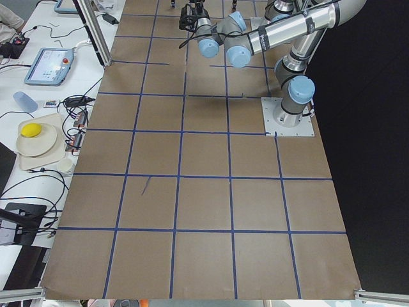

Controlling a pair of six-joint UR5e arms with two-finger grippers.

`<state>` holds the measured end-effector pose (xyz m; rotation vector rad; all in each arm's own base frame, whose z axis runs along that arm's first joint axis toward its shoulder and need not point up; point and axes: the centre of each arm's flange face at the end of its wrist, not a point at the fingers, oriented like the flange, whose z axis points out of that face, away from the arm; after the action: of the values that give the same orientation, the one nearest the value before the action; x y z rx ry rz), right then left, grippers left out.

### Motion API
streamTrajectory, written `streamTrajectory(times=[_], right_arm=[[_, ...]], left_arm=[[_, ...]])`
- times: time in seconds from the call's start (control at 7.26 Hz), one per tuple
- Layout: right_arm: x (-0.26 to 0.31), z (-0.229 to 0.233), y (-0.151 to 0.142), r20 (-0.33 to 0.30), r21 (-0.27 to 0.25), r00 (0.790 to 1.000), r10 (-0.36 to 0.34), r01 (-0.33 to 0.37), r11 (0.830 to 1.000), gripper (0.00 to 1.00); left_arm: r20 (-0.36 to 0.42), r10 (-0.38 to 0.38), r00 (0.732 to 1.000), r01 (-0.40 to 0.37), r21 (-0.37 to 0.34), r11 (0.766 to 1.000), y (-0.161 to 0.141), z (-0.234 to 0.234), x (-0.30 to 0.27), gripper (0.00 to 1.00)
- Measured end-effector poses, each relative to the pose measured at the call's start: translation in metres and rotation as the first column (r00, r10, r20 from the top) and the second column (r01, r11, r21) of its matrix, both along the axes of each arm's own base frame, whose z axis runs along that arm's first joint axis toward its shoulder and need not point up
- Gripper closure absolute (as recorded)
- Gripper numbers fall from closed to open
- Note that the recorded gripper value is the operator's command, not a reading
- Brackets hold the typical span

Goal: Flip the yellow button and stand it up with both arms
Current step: 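Grasp the yellow cap with the right gripper and open the left gripper, then carry the yellow button with the right gripper while the left arm withdraws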

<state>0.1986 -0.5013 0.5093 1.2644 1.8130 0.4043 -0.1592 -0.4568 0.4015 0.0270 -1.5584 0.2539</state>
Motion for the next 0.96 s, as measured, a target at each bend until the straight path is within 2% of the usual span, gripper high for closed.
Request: streamTrajectory(times=[0.14, 0.28, 0.41, 0.55, 0.69, 0.83, 0.96], right_arm=[[-0.021, -0.002, -0.008, -0.019, -0.038, 1.000, -0.009, 0.009, 0.999, 0.92], [-0.040, -0.007, -0.013, -0.069, -0.089, 0.998, -0.005, -0.001, 0.996, 0.92], [-0.056, -0.018, -0.016, -0.173, -0.139, 0.984, 0.028, -0.053, 0.989, 0.94], [-0.069, -0.033, -0.015, -0.322, -0.159, 0.941, 0.100, -0.158, 0.975, 0.95], [-0.082, -0.048, -0.011, -0.469, -0.134, 0.862, 0.191, -0.283, 0.950, 0.95], [-0.092, -0.059, -0.009, -0.564, -0.099, 0.779, 0.272, -0.391, 0.915, 0.95], [-0.105, -0.069, -0.009, -0.622, -0.073, 0.711, 0.327, -0.468, 0.881, 0.95]], left_arm=[[0.033, -0.022, 0.999, 0.021, 0.037, 0.999, 0.002, 0.003, 0.000, 0.00], [0.085, -0.053, 0.995, 0.047, 0.071, 0.996, 0.005, 0.005, 0.000, 0.00], [0.150, -0.086, 0.985, 0.070, 0.106, 0.992, 0.007, 0.006, 0.001, 0.00], [0.227, -0.113, 0.967, 0.084, 0.133, 0.988, 0.005, 0.009, 0.003, 0.00], [0.333, -0.137, 0.933, 0.092, 0.148, 0.985, 0.003, 0.012, 0.006, 0.00], [0.436, -0.156, 0.886, 0.096, 0.156, 0.983, 0.000, 0.014, 0.011, 0.00], [0.529, -0.175, 0.830, 0.102, 0.165, 0.981, -0.005, 0.014, 0.017, 0.00]])
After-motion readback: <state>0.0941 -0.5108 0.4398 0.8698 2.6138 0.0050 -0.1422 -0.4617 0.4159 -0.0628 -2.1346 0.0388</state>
